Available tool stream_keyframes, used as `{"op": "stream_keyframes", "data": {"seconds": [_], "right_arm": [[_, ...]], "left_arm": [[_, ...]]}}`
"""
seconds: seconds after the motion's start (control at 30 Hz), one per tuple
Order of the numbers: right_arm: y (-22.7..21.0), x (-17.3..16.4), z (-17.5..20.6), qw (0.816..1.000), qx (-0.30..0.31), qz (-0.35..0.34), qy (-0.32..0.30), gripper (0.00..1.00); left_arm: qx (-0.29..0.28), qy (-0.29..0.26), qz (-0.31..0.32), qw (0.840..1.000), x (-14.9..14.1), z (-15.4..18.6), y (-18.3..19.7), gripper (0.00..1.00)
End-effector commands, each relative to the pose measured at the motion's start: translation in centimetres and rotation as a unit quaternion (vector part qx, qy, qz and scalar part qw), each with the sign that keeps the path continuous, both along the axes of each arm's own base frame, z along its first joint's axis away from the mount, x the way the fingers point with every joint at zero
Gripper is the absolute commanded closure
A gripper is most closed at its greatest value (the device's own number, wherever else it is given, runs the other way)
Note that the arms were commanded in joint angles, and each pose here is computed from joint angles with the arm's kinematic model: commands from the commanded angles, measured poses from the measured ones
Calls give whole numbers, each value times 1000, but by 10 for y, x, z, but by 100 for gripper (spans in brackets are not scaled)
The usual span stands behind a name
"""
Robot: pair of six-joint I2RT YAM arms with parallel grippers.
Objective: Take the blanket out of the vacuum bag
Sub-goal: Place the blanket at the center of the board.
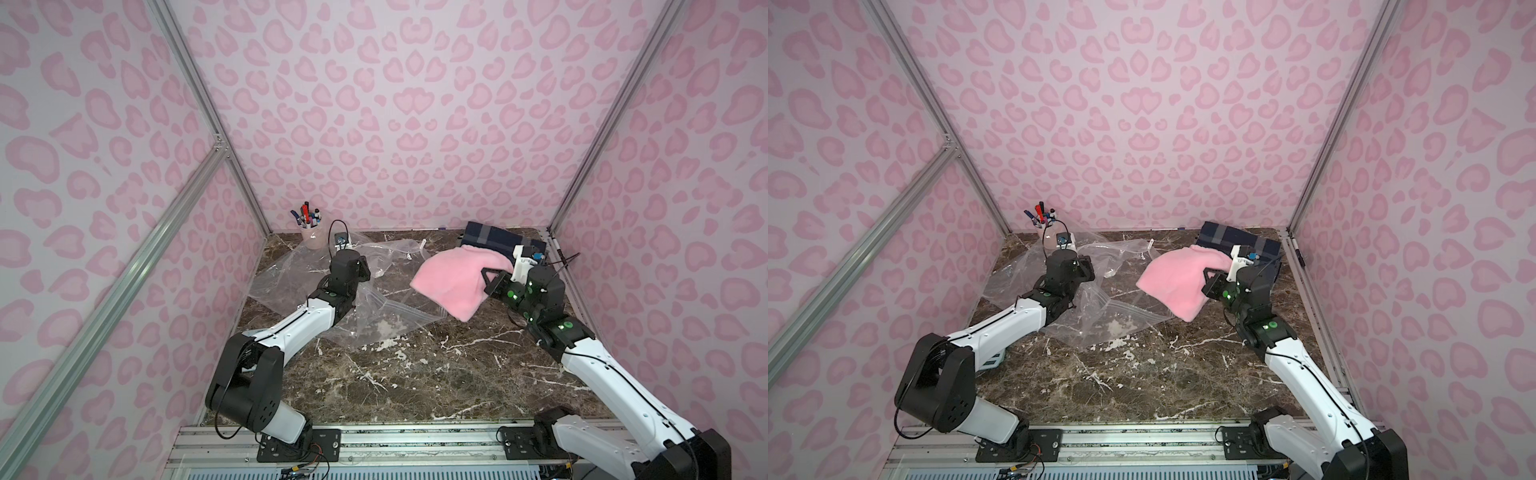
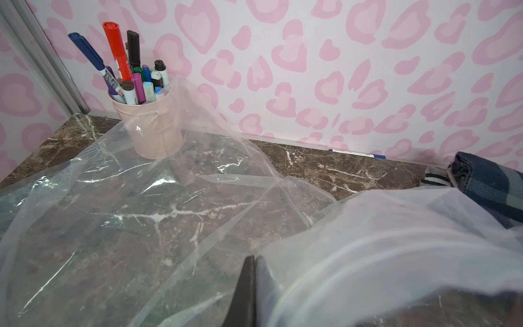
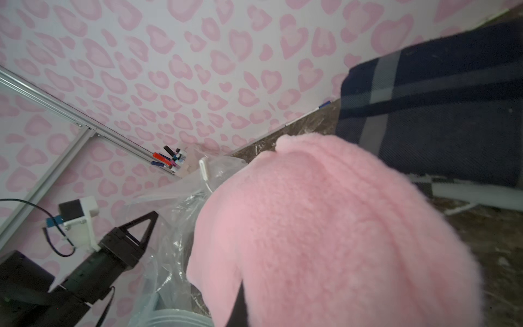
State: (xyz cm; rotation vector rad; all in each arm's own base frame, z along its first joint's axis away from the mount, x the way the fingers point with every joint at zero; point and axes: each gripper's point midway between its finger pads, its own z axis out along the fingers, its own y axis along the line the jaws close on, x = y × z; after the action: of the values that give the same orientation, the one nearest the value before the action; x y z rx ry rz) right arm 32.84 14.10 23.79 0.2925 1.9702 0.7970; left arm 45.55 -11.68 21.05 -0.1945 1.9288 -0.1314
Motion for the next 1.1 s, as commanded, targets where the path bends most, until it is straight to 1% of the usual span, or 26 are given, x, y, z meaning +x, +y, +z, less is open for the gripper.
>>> {"op": "stream_keyframes", "data": {"seconds": [0.0,0.17,0.23,0.37,0.57,0.8,0.9,1.0,1.03,1.07], "right_arm": [[-22,-17,-38,997,16,-60,39,100],[-48,-55,-92,990,37,-108,82,100],[-56,-66,-105,987,34,-122,97,100],[-71,-81,-118,981,20,-150,119,100],[-91,-90,-131,971,-17,-193,138,100],[-98,-95,-168,960,-35,-214,176,100],[-108,-98,-170,953,-52,-237,179,100],[-114,-102,-169,949,-53,-254,182,100],[-116,-104,-170,946,-53,-259,186,95],[-117,-104,-168,945,-53,-261,187,87]], "left_arm": [[3,-13,12,1000,3,11,8,96],[5,-14,19,1000,4,10,14,96],[3,-15,20,1000,6,10,15,96],[0,-22,22,1000,9,16,15,96],[0,-33,24,999,14,28,17,96],[2,-52,34,998,21,49,23,96],[0,-66,40,997,26,63,27,96],[1,-79,48,996,33,77,34,96],[-1,-83,50,995,35,82,36,96],[-3,-86,49,995,37,86,37,96]]}}
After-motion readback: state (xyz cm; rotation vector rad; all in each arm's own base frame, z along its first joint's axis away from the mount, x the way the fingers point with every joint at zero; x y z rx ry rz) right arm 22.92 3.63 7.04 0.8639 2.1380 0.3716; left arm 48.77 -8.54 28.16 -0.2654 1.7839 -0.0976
